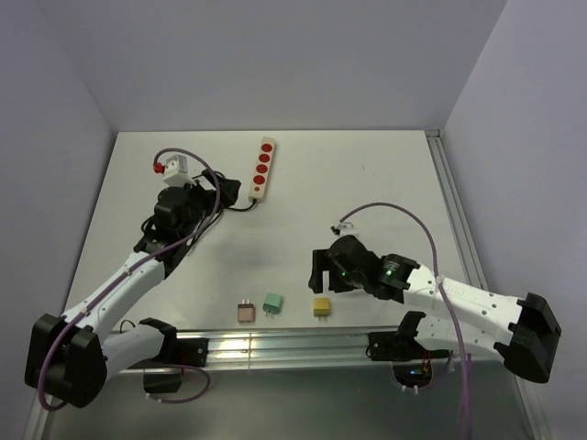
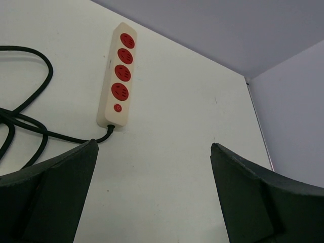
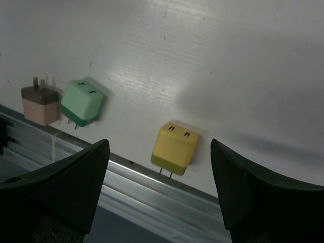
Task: Insert the plug
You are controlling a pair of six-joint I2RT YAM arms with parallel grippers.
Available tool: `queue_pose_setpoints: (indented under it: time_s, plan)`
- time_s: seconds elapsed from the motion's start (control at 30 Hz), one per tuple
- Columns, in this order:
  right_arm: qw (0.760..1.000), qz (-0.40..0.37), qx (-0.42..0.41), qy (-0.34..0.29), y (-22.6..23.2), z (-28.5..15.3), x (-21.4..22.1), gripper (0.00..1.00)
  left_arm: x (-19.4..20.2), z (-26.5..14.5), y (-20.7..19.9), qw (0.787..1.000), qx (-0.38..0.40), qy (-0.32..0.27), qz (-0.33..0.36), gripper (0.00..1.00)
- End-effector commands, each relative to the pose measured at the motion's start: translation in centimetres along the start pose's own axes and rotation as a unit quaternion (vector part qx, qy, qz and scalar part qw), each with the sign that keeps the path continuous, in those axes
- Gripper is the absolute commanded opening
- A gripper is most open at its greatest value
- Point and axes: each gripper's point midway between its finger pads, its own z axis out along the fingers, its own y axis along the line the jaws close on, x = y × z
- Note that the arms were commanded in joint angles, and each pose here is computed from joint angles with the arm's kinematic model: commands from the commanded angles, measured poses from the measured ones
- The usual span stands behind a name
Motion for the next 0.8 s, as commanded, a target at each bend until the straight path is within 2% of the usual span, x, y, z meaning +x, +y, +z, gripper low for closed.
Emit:
queue_pose_setpoints:
  time_s: [0.0,0.13,0.33,0.6,0.77]
  plan:
    - [0.999,0.018,0.048,0.008,0.4,-0.1,0.9,0.86,-0.7,-1.5,-0.5,0.999,0.008,-0.031,0.011,1.0]
    - [0.996,-0.009,0.079,0.042,0.8,1.4,4.0,0.87,0.2,-2.4,-0.6,0.999,0.022,-0.025,-0.006,0.95]
    - [0.992,-0.02,0.106,0.059,0.4,2.5,6.0,0.86,1.3,-3.2,-0.9,0.999,0.04,-0.008,-0.017,0.9]
    - [0.993,-0.016,0.103,0.054,0.6,3.2,6.2,0.74,2.4,-3.4,-1.2,0.998,0.053,0.01,-0.013,0.85]
    - [0.992,-0.022,0.105,0.064,0.5,3.8,6.7,0.71,2.8,-3.4,-1.1,0.999,0.05,0.018,-0.009,0.84]
